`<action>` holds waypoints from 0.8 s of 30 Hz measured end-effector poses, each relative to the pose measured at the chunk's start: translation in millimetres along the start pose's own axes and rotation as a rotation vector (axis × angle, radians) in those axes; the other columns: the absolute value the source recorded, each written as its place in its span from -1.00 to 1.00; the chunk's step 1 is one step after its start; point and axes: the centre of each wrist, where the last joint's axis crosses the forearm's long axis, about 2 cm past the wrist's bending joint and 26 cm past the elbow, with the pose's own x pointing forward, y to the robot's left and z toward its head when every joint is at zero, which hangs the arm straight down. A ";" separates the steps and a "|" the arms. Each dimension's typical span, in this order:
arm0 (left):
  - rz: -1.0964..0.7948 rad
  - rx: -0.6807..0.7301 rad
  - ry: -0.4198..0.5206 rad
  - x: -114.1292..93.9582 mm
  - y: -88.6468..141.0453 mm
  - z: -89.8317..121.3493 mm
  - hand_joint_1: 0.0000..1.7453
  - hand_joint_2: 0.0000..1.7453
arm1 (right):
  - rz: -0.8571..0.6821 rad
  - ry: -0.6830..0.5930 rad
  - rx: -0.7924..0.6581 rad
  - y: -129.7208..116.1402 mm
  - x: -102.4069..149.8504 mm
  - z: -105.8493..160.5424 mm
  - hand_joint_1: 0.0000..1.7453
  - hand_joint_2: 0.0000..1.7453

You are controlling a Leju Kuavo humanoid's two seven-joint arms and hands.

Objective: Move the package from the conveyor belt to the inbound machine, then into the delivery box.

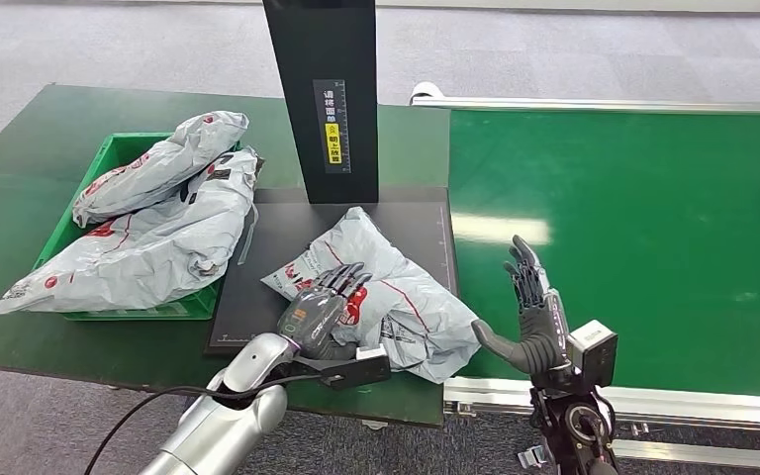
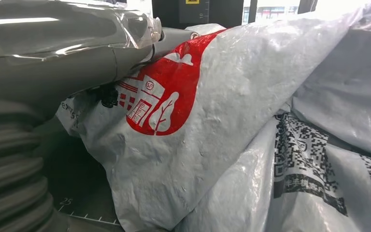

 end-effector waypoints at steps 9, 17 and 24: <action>0.067 0.115 0.001 -0.9 0.4 4.5 1.00 1.00 | 0.001 0.000 -0.005 0.5 2.2 1.2 -1.00 1.00; 0.159 0.361 -0.042 -3.5 14.8 12.0 1.00 1.00 | -0.005 0.001 -0.014 -0.4 3.9 0.7 -1.00 1.00; 0.176 0.427 -0.051 -4.1 18.8 15.7 1.00 1.00 | -0.011 -0.002 -0.018 -0.7 4.1 0.1 -1.00 1.00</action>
